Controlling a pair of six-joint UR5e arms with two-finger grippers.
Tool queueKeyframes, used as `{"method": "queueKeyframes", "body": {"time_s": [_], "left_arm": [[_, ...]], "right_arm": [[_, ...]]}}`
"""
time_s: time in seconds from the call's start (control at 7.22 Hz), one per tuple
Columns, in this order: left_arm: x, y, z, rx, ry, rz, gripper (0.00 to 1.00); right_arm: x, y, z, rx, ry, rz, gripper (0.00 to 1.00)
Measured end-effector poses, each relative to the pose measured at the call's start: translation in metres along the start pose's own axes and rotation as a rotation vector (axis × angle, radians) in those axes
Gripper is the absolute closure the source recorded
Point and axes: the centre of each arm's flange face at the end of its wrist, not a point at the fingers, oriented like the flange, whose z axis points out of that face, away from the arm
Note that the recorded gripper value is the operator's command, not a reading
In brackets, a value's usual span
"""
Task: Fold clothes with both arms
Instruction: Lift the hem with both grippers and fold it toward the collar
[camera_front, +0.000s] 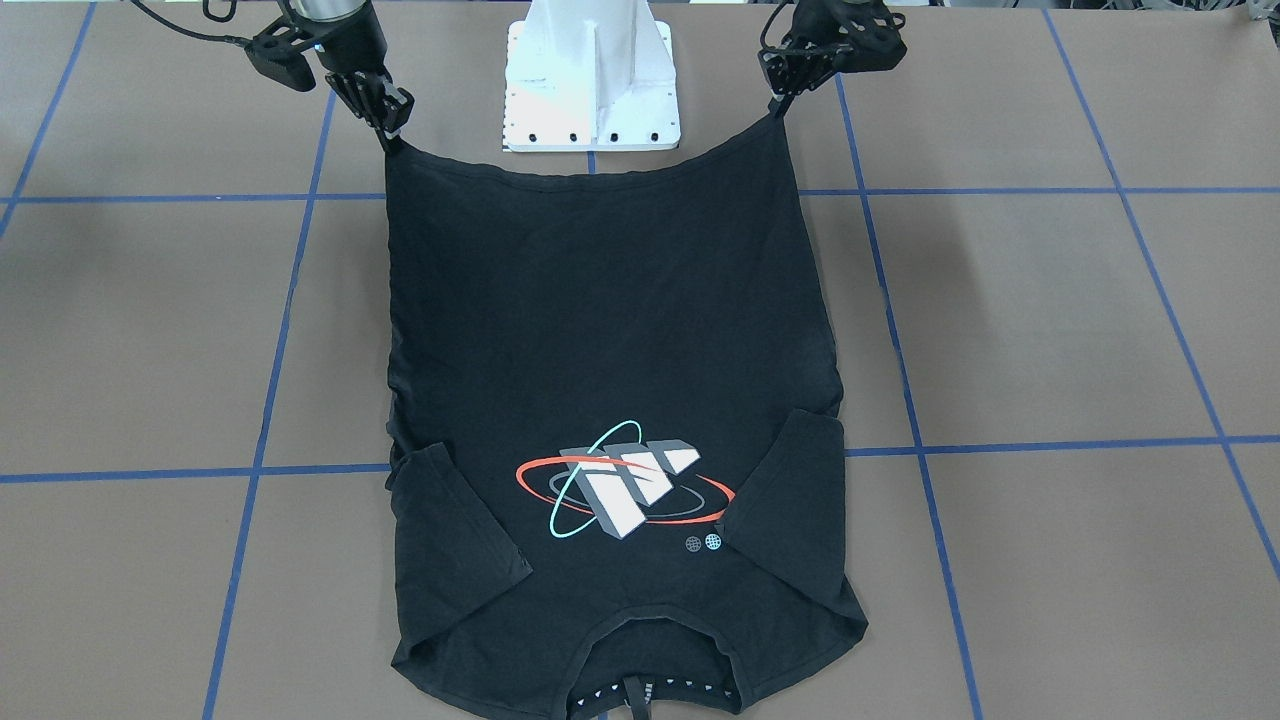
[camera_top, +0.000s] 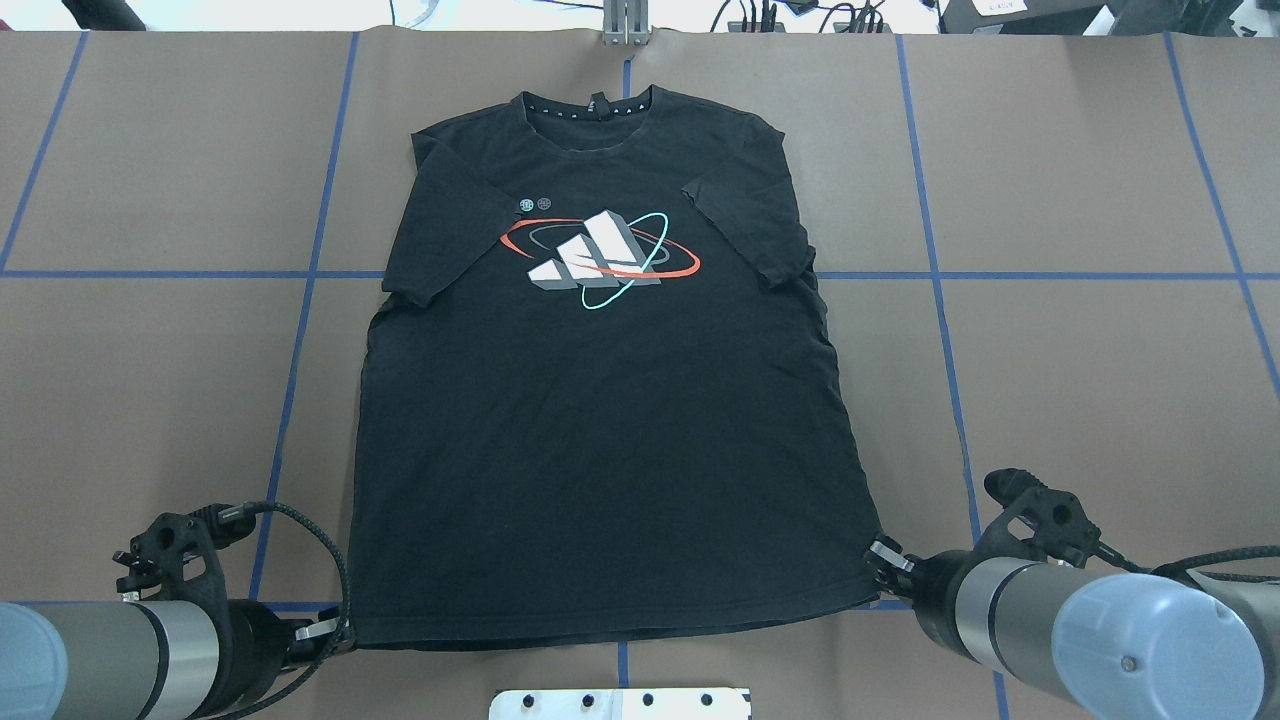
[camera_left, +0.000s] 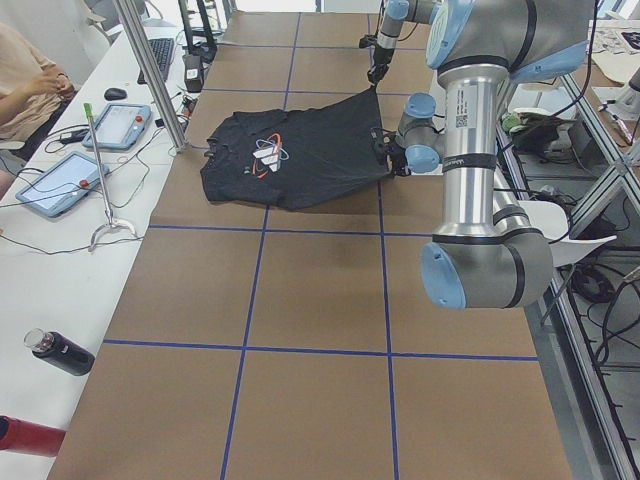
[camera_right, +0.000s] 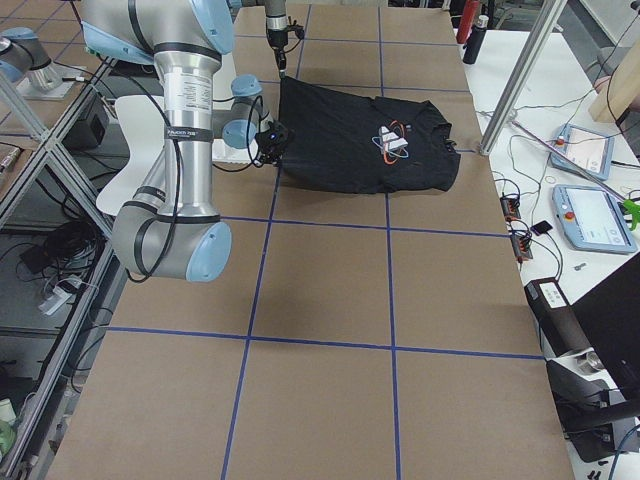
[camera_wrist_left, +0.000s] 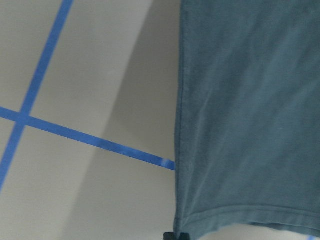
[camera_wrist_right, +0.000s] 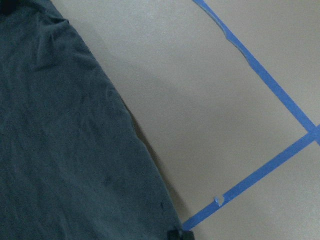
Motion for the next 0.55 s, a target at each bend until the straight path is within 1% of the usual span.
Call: {"method": "queueKeyframes", "body": {"time_s": [0.14,0.28,0.42,0.55], "left_arm": [[0.021,-0.024,-0.014,0.020,0.054,0.005,1.00],[0.037,-0.058,-0.032,0.042,0.096,0.039,1.00],[0.047,-0.095,-0.040,0.079,0.111,0.078,1.00],[0.056,-0.132,-0.038,0.131,0.110,0.118,1.00]], "right_arm": [[-0.024,-0.012,0.000,-0.002,0.012,0.012,1.00],[-0.064,-0.032,0.002,0.005,0.033,0.013,1.00],[-0.102,-0.058,0.002,0.023,0.054,0.006,1.00],[-0.131,-0.088,0.000,0.041,0.067,-0.001,1.00]]}}
